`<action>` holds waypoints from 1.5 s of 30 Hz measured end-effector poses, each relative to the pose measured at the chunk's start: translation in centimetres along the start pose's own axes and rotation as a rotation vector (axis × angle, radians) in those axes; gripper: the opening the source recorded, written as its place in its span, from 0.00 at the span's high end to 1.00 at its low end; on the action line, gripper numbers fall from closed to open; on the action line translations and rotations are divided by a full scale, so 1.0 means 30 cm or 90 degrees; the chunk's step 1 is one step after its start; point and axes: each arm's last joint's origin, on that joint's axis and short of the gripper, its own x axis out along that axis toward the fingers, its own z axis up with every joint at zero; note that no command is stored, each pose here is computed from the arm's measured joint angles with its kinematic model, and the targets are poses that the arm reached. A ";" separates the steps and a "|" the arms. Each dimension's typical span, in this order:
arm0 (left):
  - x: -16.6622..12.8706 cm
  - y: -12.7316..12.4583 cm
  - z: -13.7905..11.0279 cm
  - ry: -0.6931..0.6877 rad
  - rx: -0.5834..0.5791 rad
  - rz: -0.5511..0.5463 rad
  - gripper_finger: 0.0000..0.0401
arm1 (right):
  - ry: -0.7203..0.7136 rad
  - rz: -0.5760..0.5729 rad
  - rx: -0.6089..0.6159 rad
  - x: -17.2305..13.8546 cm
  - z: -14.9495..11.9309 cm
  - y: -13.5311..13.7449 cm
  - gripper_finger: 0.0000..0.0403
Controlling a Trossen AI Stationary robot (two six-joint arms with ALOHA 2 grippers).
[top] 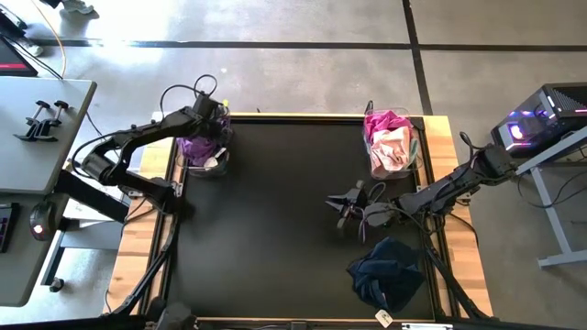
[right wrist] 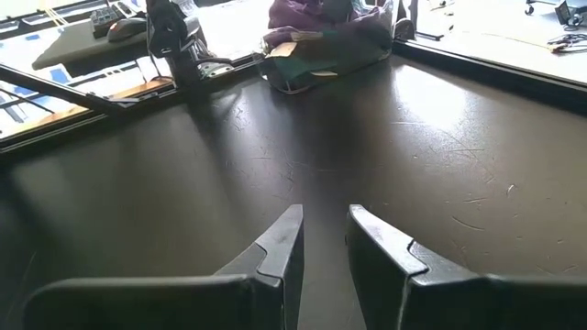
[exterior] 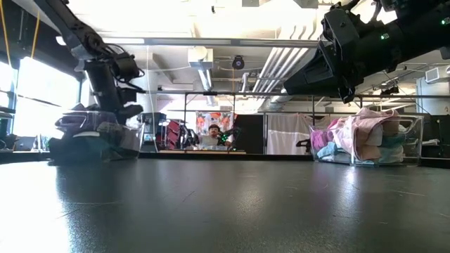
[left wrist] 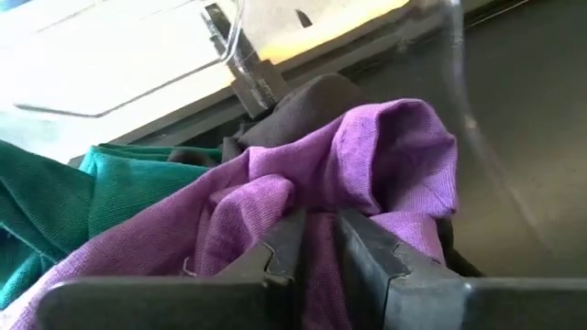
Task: Sort towels by color in basket
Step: Put the violet microfiber cloth into the left transparent bin
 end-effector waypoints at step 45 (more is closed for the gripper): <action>-0.084 0.014 0.032 0.145 0.020 -0.025 0.73 | 0.000 0.003 0.019 -0.001 -0.001 0.002 0.81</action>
